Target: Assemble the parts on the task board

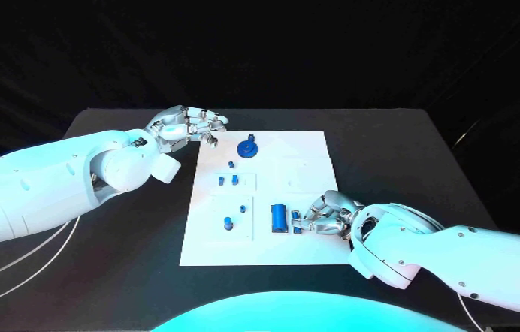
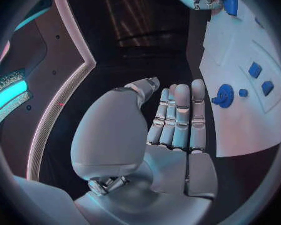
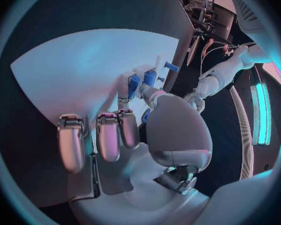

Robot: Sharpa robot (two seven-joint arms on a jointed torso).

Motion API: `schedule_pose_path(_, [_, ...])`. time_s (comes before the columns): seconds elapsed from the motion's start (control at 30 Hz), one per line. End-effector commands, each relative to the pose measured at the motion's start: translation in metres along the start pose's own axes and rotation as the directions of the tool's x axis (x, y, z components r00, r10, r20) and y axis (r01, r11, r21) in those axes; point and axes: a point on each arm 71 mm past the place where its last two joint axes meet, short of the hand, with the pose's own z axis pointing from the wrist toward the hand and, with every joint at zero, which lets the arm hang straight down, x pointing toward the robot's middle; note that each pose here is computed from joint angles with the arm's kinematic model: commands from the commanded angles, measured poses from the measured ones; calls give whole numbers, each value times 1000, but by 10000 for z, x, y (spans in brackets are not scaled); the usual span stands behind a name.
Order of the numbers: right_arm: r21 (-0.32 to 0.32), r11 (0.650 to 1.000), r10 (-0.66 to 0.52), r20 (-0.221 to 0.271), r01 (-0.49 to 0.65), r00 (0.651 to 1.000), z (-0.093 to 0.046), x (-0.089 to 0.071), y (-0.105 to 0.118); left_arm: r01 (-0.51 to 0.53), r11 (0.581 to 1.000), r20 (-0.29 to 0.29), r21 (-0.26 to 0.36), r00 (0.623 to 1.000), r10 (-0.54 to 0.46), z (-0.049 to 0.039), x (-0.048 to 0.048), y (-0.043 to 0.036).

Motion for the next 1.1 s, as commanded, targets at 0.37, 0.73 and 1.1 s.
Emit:
schedule_pose_path(0.37, [-27,999,-40,-44,39,998,-9,25,2,7,1000,-16,3,1000,-7,4,16,-5])
schedule_pose_path(0.73, [-39,999,-24,-69,22,997,-47,-6,-59,5,1000,-12,-1,1000,-5,-2,4,-1])
schedule_pose_path(1.1, [-28,999,-32,-77,30,997,-42,-37,-120,4,1000,-10,-2,1000,-4,-4,0,2])
